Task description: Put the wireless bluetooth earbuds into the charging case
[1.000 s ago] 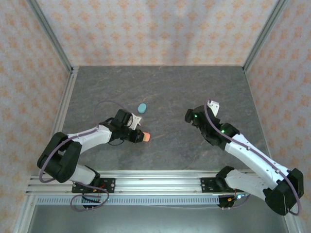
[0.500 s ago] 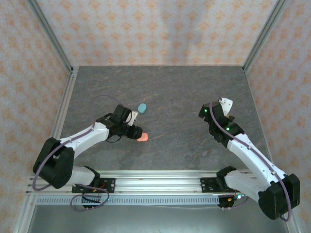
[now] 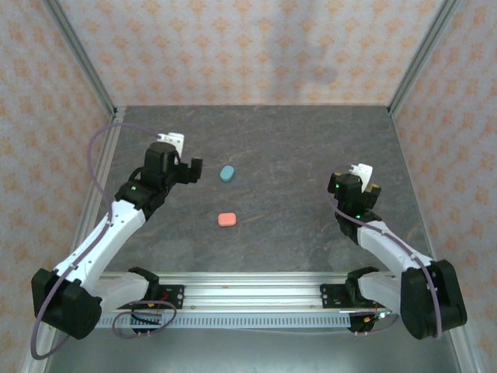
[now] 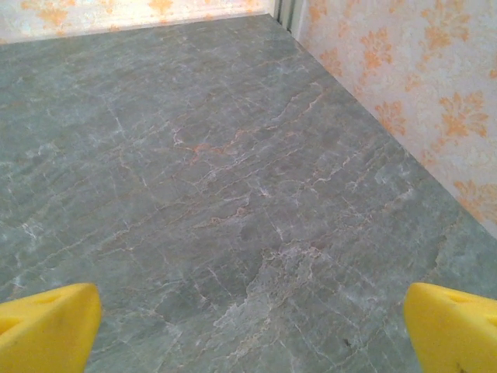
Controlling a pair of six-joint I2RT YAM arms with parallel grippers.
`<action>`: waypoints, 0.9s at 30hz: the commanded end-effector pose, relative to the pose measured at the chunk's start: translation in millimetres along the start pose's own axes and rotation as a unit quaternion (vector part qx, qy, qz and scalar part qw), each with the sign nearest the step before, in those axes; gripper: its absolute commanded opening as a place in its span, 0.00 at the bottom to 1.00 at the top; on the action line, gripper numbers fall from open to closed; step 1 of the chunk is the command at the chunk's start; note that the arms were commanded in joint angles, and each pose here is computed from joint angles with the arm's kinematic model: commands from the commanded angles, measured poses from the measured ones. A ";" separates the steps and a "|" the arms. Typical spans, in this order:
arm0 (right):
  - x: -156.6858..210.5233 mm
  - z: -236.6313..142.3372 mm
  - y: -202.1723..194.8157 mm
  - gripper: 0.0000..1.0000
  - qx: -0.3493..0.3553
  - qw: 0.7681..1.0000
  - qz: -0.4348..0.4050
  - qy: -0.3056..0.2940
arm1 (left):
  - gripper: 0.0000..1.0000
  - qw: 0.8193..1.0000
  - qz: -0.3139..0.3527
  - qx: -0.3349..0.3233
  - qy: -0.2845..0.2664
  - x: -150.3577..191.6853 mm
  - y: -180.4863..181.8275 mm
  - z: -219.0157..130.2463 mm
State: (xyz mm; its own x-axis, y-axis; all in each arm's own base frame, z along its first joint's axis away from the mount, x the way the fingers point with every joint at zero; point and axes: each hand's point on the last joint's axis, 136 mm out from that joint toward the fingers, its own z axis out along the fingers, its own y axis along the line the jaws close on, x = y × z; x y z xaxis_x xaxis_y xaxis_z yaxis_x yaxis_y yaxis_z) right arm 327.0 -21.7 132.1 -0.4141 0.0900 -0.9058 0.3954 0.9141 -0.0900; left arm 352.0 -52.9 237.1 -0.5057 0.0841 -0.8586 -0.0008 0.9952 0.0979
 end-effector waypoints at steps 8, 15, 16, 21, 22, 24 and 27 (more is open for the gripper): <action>-20.8 30.2 6.9 0.99 -0.027 0.994 0.027 -0.105 | 1.00 0.986 -0.050 -0.140 -0.071 54.0 73.0 35.3; -4.9 46.0 9.2 1.00 -0.021 0.993 0.039 -0.107 | 1.00 0.985 -0.055 -0.143 -0.083 85.5 75.1 51.3; -4.8 47.0 9.8 1.00 -0.021 0.993 0.038 -0.108 | 1.00 0.984 -0.055 -0.147 -0.083 88.6 76.9 52.5; 0.6 51.8 10.1 1.00 -0.038 0.994 0.046 -0.092 | 1.00 0.983 -0.064 -0.151 -0.087 99.2 80.2 62.2; 4.8 52.8 9.2 1.00 -0.038 0.994 0.048 -0.094 | 1.00 0.983 -0.063 -0.148 -0.088 98.2 79.3 63.6; 4.8 51.2 6.1 1.00 -0.037 0.991 0.057 -0.118 | 1.00 0.983 -0.062 -0.144 -0.098 94.9 78.5 65.7; 6.5 48.3 3.2 1.00 -0.033 0.991 0.061 -0.111 | 1.00 0.984 -0.070 -0.130 -0.101 94.7 75.5 70.8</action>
State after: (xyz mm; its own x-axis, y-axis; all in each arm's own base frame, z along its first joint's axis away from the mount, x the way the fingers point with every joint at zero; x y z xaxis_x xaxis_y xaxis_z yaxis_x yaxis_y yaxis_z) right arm 364.5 -36.7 91.7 -0.2484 0.0868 -0.9648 0.3723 0.9280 -0.0124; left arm 356.1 32.9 110.8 -0.3931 -0.0020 -0.9195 -0.2883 0.9498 0.1212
